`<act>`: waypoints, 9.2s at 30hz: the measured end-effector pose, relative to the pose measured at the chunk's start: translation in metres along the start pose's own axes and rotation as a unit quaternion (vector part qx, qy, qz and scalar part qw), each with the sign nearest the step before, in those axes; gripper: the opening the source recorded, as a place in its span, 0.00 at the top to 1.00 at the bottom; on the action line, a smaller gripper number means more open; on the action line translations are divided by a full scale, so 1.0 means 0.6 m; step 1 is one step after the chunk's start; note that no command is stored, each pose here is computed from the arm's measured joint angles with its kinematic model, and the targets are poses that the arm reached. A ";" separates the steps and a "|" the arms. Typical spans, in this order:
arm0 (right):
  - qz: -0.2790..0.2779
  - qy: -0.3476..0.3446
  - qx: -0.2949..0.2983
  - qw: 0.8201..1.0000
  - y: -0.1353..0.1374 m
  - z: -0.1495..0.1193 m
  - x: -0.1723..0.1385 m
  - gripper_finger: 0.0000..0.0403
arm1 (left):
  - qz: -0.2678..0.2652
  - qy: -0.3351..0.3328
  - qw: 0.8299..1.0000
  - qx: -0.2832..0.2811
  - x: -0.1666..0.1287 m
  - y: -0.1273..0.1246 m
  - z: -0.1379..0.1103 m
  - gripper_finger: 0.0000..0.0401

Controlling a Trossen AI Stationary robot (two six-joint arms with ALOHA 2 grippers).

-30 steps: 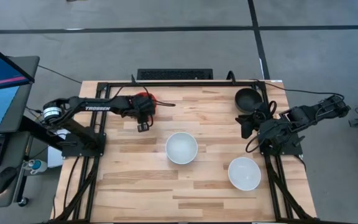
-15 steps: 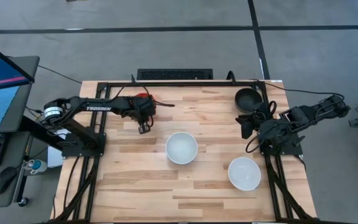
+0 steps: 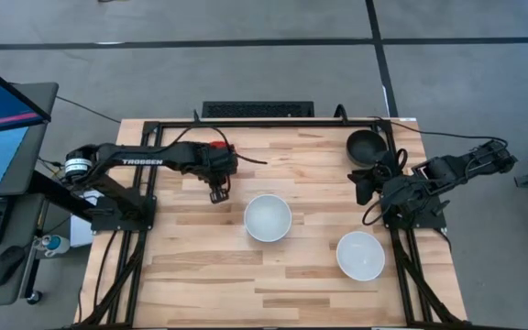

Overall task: Nest bowls inside each other
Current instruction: Stack the orange bowl on top of the white bowl, then stack the black bowl on top of the orange bowl

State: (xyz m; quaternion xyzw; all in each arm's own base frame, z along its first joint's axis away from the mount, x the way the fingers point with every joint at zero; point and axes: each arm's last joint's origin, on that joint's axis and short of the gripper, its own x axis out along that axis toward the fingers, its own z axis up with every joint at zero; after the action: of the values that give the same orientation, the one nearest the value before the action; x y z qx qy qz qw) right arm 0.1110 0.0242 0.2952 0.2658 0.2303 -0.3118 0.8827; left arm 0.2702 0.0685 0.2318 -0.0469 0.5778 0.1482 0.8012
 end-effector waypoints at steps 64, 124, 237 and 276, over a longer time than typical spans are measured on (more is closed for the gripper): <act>-0.049 0.049 0.013 0.998 -0.025 -0.013 -0.004 0.66 | -0.029 0.008 0.993 0.113 -0.042 -0.382 0.194 1.00; -0.218 0.296 0.028 0.930 -0.154 0.101 0.163 0.71 | 0.044 -0.199 0.972 0.114 -0.346 -0.221 0.151 0.56; 0.027 0.382 -0.301 0.873 0.476 0.013 0.241 0.96 | 0.059 -0.278 0.958 -0.036 -0.172 -0.040 -0.239 0.74; 0.077 0.440 -0.299 0.843 0.442 0.034 0.302 0.73 | 0.026 -0.326 0.943 -0.061 -0.178 -0.046 -0.225 0.74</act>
State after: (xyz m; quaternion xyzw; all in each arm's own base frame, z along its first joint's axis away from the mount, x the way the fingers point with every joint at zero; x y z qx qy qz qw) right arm 0.4211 0.1099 0.2931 0.1153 0.6556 -0.0093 0.7462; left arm 0.1243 -0.0104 0.2853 -0.0298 0.2755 0.2114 0.9373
